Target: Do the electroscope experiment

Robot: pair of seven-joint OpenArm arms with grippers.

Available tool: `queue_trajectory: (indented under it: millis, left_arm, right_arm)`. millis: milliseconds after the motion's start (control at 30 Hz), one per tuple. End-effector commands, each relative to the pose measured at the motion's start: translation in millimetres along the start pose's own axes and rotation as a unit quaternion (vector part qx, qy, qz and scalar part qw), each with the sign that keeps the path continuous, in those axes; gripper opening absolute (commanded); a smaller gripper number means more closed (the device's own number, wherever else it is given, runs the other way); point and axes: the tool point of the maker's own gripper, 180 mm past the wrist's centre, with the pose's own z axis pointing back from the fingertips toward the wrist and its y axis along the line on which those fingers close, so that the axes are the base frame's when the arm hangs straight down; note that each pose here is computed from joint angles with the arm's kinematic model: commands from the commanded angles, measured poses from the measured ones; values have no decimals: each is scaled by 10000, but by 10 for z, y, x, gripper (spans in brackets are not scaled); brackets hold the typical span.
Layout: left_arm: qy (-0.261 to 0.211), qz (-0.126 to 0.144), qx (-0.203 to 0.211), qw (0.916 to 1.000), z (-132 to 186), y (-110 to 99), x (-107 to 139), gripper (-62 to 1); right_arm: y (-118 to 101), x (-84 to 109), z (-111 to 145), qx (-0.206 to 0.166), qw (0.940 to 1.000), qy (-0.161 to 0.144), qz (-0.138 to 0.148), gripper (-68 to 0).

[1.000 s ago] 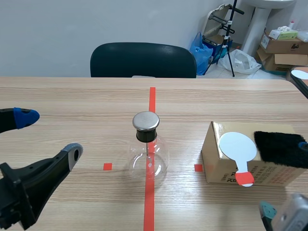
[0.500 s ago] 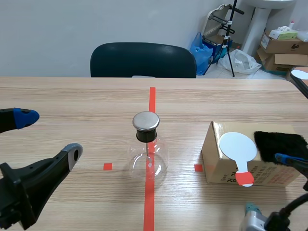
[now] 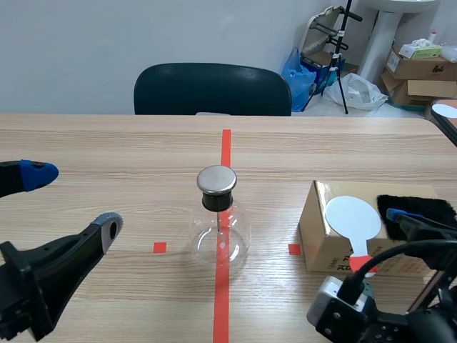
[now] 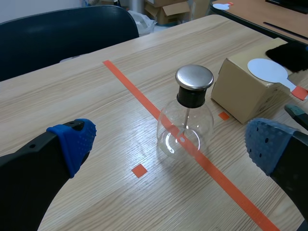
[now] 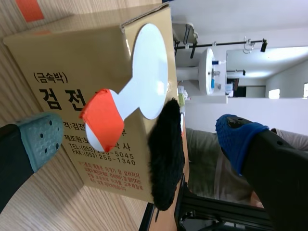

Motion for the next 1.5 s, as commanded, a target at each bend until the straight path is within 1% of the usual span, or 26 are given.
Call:
queue_trajectory:
  millis: [0,200,267,400,533,667,833,1467]
  left_arm:
    - [-167,8,-5,9999,-11,-17,92,14]
    - [-166,8,-5,9999,-11,-17,91,14]
    - [-167,8,-5,9999,-11,-17,92,14]
    - [-167,8,-5,9999,-11,-17,92,14]
    - [-166,8,-5,9999,-11,-17,91,14]
    - [-166,8,-5,9999,-11,-17,91,14]
    - [-164,8,-5,9999,-11,-17,91,14]
    - [-149,9,-4,9999,-11,-16,85,14]
  right_arm:
    - [-58,9,-37,-146,9999,-9,50,4]
    - [-83,107,-86,-221,9994,-152,199,4]
    - [-92,135,-105,-244,9994,-159,198,4]
    - [-87,184,-108,-256,9990,-173,315,4]
    - [-87,178,-107,-256,9990,-160,321,4]
    - [-90,128,-108,-260,9991,-23,320,4]
    - [-92,129,-108,-264,9990,-25,369,4]
    - [-86,126,-102,-254,9989,-14,385,4]
